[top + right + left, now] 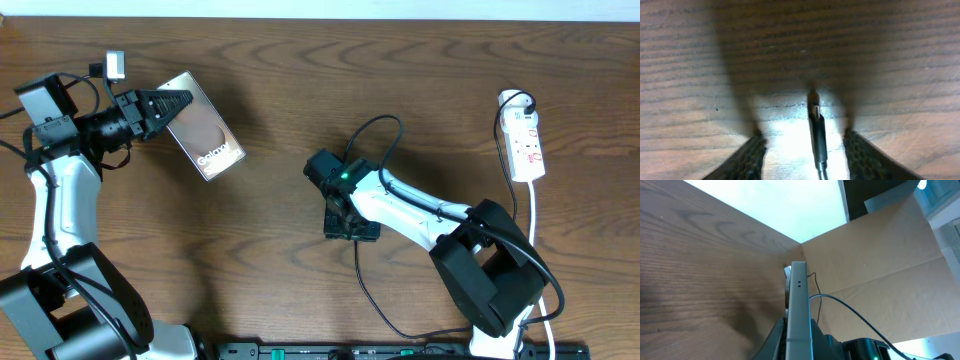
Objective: Plug charger to phone and switch on socket
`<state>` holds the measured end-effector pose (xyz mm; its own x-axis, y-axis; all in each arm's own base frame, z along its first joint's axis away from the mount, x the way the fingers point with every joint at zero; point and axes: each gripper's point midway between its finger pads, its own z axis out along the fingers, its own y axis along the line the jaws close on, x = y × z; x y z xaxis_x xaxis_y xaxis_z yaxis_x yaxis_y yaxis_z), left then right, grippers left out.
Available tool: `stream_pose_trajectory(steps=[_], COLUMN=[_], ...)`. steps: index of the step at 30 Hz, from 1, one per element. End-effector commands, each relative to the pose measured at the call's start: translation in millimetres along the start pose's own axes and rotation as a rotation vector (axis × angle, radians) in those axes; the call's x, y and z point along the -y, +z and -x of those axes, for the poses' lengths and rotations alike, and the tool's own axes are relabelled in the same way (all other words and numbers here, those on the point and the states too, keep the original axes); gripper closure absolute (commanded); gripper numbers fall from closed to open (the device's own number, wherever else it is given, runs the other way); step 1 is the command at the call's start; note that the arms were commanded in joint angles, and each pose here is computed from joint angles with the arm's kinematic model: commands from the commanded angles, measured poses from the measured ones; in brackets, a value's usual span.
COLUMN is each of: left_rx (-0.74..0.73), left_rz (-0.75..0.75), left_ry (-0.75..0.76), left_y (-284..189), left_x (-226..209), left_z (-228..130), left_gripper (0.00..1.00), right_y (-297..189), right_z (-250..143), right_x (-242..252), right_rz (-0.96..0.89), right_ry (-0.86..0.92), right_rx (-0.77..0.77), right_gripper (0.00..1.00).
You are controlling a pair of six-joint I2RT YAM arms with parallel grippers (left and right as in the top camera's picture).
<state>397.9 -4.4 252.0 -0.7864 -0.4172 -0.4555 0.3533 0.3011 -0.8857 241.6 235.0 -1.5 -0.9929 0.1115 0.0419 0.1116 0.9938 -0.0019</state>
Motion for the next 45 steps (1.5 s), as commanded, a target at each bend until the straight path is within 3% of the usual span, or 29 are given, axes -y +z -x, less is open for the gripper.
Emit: stream_pose_trajectory(steps=[1, 7, 18, 27, 32, 45], left_rx=[-0.005, -0.005, -0.005, -0.005, -0.005, -0.005], left_rz=[-0.032, -0.032, -0.032, -0.032, -0.032, -0.032], left_ry=[0.041, 0.041, 0.040, 0.041, 0.040, 0.041], left_y=[-2.7, -2.7, -2.7, -2.7, -2.7, -2.7], left_x=[16.0, 16.0, 15.9, 16.0, 15.9, 16.0], left_z=[1.9, 1.9, 1.7, 1.8, 1.7, 1.9], left_gripper=[0.93, 0.92, 0.93, 0.93, 0.93, 0.92], right_y=[4.9, 4.9, 4.9, 4.9, 4.9, 4.8], right_z=[-2.8, -2.8, -2.9, -3.2, -4.4, -8.3], right_x=[1.8, 1.8, 1.9, 2.3, 3.6, 7.0], right_rz=[-0.014, -0.014, -0.014, -0.015, -0.021, -0.034], right_ry=[-0.004, -0.004, -0.004, -0.004, -0.003, 0.004], right_rx=[-0.009, -0.009, -0.009, -0.011, -0.016, -0.032], right_gripper=[0.55, 0.62, 0.84, 0.86, 0.94, 0.99])
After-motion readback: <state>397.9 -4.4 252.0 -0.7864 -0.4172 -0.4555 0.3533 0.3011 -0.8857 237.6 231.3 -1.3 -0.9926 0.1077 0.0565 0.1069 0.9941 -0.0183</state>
